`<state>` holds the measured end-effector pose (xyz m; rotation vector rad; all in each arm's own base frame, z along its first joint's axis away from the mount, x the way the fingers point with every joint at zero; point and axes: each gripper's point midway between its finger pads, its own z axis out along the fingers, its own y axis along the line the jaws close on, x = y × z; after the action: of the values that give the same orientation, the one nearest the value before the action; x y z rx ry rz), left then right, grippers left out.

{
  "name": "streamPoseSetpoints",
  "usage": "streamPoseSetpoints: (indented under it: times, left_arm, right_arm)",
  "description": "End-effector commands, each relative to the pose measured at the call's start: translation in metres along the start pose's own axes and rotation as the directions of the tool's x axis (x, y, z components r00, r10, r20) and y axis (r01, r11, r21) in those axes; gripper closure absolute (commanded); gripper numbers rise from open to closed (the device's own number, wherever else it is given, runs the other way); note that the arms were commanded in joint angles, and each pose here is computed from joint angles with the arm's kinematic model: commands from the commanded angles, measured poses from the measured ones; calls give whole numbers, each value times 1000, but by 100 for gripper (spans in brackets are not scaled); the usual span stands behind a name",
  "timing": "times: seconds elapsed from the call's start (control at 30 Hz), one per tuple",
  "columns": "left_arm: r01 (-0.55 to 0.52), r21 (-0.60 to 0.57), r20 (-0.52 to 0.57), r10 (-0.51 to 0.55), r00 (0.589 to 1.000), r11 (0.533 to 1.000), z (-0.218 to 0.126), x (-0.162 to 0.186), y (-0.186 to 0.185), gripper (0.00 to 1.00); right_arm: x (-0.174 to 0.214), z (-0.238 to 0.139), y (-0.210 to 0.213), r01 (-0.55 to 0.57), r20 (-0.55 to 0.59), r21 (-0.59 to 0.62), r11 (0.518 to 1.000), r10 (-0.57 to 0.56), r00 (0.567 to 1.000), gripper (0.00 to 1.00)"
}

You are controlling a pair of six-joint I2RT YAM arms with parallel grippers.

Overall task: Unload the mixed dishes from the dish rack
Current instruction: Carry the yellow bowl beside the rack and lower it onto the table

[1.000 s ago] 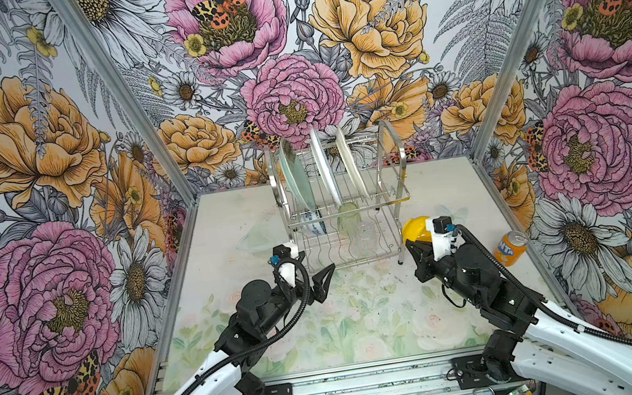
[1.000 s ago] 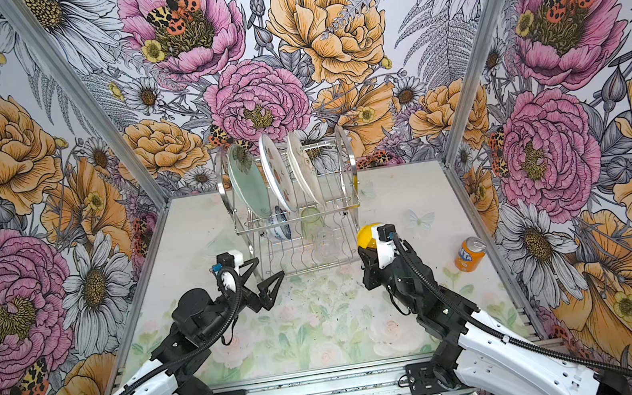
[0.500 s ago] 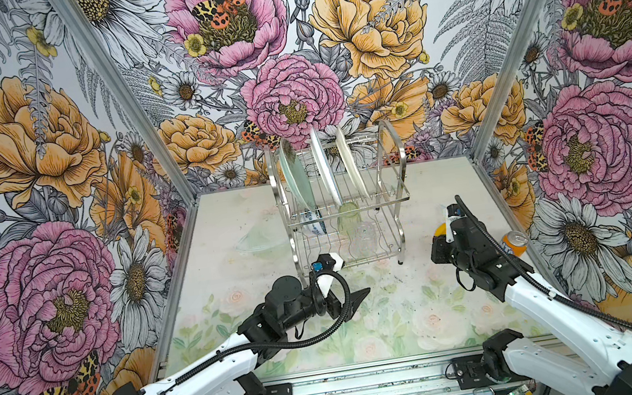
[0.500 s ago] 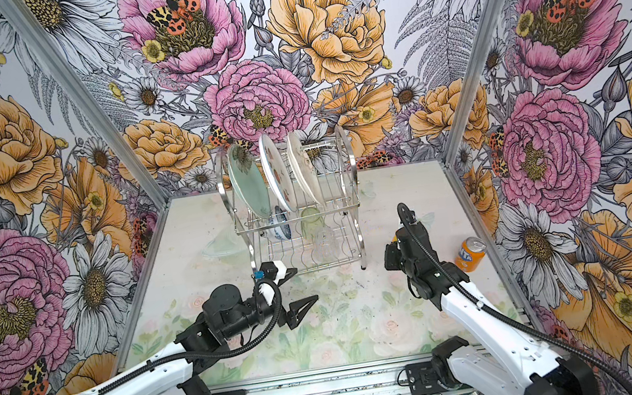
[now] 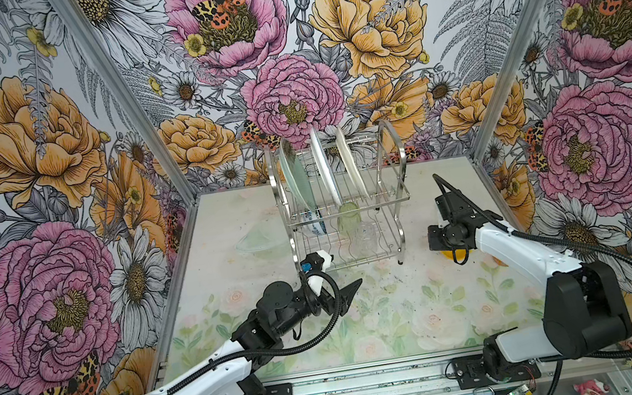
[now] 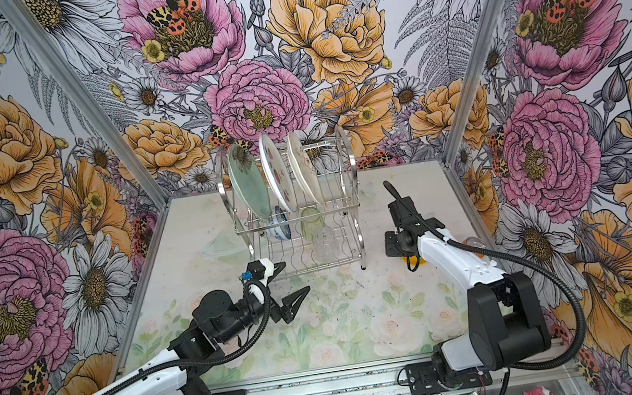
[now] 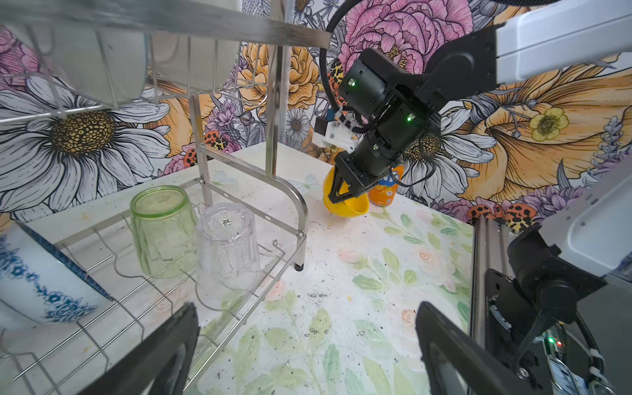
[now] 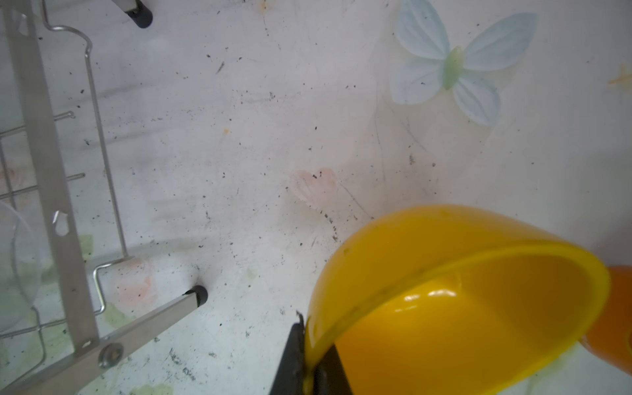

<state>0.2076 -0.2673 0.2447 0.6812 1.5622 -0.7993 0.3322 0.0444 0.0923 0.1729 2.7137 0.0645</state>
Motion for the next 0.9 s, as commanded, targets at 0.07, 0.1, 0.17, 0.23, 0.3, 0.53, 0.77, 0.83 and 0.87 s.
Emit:
streamPoseSetpoints:
  times: [0.07,0.1,0.17,0.23,0.3,0.53,0.77,0.83,0.87]
  left_arm:
    - [-3,-86,62,8,998,996,-11,-10,14,1]
    - [-2,-94,67,8,998,996,-12,-10,15,1]
    - [-1,-115,79,11,997,993,-15,-11,19,1]
    - [2,-133,93,10,996,991,-17,-12,23,1]
    - [2,-143,91,12,996,990,-18,-13,26,1]
    - [20,-182,106,0,994,983,-25,-12,36,1]
    - [35,-202,101,-15,995,979,-25,-10,43,1]
    - [41,-209,102,-20,995,977,-26,-9,45,1]
    - [44,-213,101,-22,995,976,-26,-9,46,1]
  right_arm:
    - [-22,9,-7,42,-7,72,997,-42,999,100]
    - [-25,11,-8,45,-8,79,996,-44,999,100]
    - [-30,14,-7,49,-11,80,996,-48,999,100]
    - [-33,17,-7,55,-17,87,995,-53,998,100]
    - [-34,21,-8,60,-25,96,994,-58,998,100]
    - [-34,44,-8,78,-87,100,992,-69,994,100]
    - [-43,50,0,74,-84,73,995,-68,994,84]
    - [-44,49,2,73,-82,60,996,-69,994,68]
    - [-45,47,3,73,-77,53,996,-69,995,64]
